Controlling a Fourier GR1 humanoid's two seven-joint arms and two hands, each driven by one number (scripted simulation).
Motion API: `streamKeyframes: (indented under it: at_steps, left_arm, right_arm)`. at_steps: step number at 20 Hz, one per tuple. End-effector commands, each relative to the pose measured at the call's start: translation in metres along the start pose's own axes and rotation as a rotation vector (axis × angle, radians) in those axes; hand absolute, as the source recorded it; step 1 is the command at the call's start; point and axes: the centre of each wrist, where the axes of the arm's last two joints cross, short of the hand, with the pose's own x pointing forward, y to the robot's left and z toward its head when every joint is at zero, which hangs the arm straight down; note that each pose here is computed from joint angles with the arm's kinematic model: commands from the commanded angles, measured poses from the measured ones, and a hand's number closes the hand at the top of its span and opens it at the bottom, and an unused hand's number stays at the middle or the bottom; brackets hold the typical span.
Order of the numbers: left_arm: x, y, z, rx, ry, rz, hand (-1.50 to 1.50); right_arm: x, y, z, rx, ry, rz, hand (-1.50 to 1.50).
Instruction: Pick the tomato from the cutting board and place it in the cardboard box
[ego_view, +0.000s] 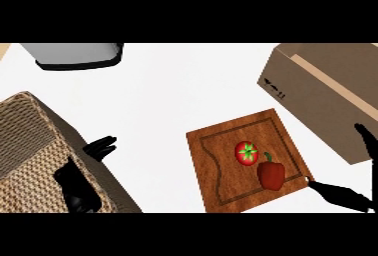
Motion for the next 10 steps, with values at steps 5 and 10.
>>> streamKeyframes:
  at_steps: [5, 10]
  left_arm:
    - [0.020, 0.004, -0.002, -0.289, -0.051, -0.094, 0.00]
    - [0.023, 0.002, 0.004, -0.329, -0.071, -0.090, 0.00]
  right_arm:
    - [0.033, -0.005, 0.016, 0.122, 0.186, 0.152, -1.50]
    - [0.061, 0.004, 0.031, 0.170, 0.305, 0.191, -1.50]
